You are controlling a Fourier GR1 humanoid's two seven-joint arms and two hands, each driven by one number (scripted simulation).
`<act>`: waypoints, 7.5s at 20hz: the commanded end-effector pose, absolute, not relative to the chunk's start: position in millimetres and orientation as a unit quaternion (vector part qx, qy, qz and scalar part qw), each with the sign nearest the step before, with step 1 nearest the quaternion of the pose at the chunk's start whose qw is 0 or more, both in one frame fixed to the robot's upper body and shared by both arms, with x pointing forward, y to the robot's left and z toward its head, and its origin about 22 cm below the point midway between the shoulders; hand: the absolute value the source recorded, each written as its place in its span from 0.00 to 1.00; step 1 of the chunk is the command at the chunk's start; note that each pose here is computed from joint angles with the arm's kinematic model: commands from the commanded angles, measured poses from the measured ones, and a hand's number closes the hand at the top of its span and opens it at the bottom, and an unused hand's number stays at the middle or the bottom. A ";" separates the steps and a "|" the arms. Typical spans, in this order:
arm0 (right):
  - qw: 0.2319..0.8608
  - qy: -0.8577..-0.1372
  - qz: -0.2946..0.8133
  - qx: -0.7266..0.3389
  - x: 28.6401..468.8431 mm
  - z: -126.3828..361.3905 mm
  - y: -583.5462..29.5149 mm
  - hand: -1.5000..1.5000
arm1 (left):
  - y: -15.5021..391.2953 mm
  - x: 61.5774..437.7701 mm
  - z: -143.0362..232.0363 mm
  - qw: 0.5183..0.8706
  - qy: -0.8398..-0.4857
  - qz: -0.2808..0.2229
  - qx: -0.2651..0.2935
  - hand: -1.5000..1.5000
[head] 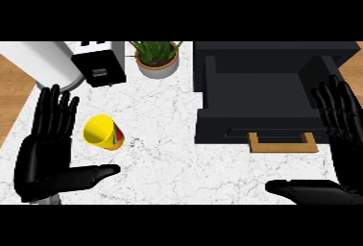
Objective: Pick up the cup, place it into the drawer and close the drawer
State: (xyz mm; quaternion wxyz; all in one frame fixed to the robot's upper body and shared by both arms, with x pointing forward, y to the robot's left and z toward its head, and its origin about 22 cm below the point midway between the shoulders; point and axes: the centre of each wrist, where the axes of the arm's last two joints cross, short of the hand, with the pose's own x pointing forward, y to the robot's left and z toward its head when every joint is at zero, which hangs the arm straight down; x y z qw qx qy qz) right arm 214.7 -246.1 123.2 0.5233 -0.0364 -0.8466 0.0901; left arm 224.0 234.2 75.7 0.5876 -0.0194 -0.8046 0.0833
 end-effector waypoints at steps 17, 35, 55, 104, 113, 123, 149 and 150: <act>0.520 -0.848 0.099 -0.040 225.3 113.0 -261.6 0.00 | 307.2 227.1 -57.1 0.664 -0.730 0.122 0.110 0.00; 0.523 -0.845 0.104 -0.026 248.5 105.2 -268.3 0.00 | 338.1 235.4 -131.2 0.643 -0.746 0.138 0.103 0.00; 0.522 -0.846 0.104 -0.027 245.6 100.7 -252.3 0.00 | 342.2 259.0 -139.5 0.632 -0.757 0.143 0.086 0.00; 0.543 -0.834 0.086 -0.041 226.6 114.8 -273.4 0.00 | 246.0 369.6 -27.2 0.460 -0.873 0.052 -0.154 1.00; 0.538 -0.837 0.095 -0.039 238.5 107.9 -288.2 0.00 | 170.5 390.0 56.1 0.448 -0.879 -0.011 -0.161 1.00; 0.539 -0.836 0.096 -0.039 245.5 102.6 -296.0 0.00 | 88.3 407.6 168.7 0.464 -0.873 -0.069 -0.132 1.00; 0.525 -0.845 0.105 -0.010 242.1 105.3 -279.1 0.00 | 24.3 431.3 130.6 0.576 -0.808 -0.113 -0.043 1.00; 0.525 -0.843 0.118 -0.010 235.7 119.8 -281.2 0.00 | 20.5 428.8 129.7 0.589 -0.798 -0.124 -0.037 1.00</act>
